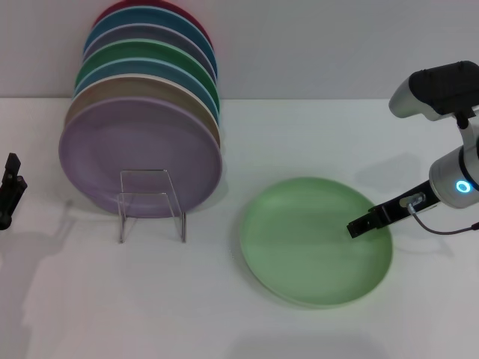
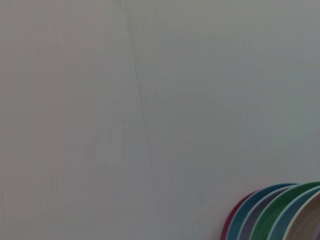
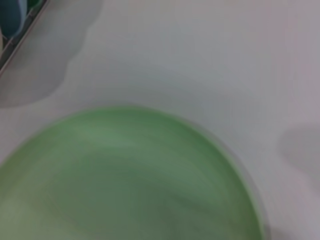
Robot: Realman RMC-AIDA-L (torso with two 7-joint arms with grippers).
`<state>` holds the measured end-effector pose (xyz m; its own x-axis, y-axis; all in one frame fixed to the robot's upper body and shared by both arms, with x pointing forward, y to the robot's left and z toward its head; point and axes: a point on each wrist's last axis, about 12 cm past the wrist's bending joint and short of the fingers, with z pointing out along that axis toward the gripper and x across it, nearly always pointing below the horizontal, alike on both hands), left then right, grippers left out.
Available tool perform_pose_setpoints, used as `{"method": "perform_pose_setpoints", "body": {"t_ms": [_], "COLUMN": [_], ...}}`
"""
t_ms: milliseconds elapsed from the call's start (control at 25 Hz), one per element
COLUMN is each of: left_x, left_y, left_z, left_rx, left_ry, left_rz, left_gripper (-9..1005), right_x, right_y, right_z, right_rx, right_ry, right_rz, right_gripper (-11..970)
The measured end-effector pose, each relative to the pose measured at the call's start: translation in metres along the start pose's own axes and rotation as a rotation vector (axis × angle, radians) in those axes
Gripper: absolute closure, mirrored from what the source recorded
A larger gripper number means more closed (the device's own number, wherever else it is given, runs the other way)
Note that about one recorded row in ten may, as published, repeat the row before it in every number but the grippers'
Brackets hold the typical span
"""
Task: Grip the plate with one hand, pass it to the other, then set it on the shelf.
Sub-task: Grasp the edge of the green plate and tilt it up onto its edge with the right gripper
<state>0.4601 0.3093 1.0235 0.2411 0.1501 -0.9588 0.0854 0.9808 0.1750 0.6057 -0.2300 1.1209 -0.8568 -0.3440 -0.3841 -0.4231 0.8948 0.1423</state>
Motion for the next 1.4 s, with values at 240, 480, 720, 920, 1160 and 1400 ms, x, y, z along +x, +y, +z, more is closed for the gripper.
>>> {"method": "perform_pose_setpoints", "body": {"t_ms": [240,480,720,920,1160,1400], "left_x": [0.0002,0.0004,0.0004,0.0001,-0.0002,-0.0004], "left_y": [0.0002,0.0006,0.0011,0.0011,0.0014,0.0013], "left_z": [-0.0002,-0.0010,-0.0011,-0.0011,-0.0018,-0.0015], "left_rx": [-0.001,-0.003,-0.003,-0.003,-0.004,-0.004], "left_ry": [0.002,0.003,0.003,0.001,-0.001,-0.003], "left_rz": [0.000,0.001,0.002,0.002,0.003,0.004], "left_gripper": [162,162,162,162,162,162], "right_x": [-0.0004,-0.0011,0.0000,0.0009,0.0007,0.0003], "right_y": [0.0002,0.0006,0.0010,0.0016,0.0020,0.0022], "right_z": [0.0022,0.0021,0.0032,0.0046,0.0059,0.0060], "right_rx": [-0.001,-0.001,0.000,0.013,0.028,0.029], "right_ry": [0.004,0.004,0.011,0.021,0.032,0.034], "right_rz": [0.006,0.005,0.016,0.013,0.009,0.010], "right_gripper": [199,297,457,498,664,784]}}
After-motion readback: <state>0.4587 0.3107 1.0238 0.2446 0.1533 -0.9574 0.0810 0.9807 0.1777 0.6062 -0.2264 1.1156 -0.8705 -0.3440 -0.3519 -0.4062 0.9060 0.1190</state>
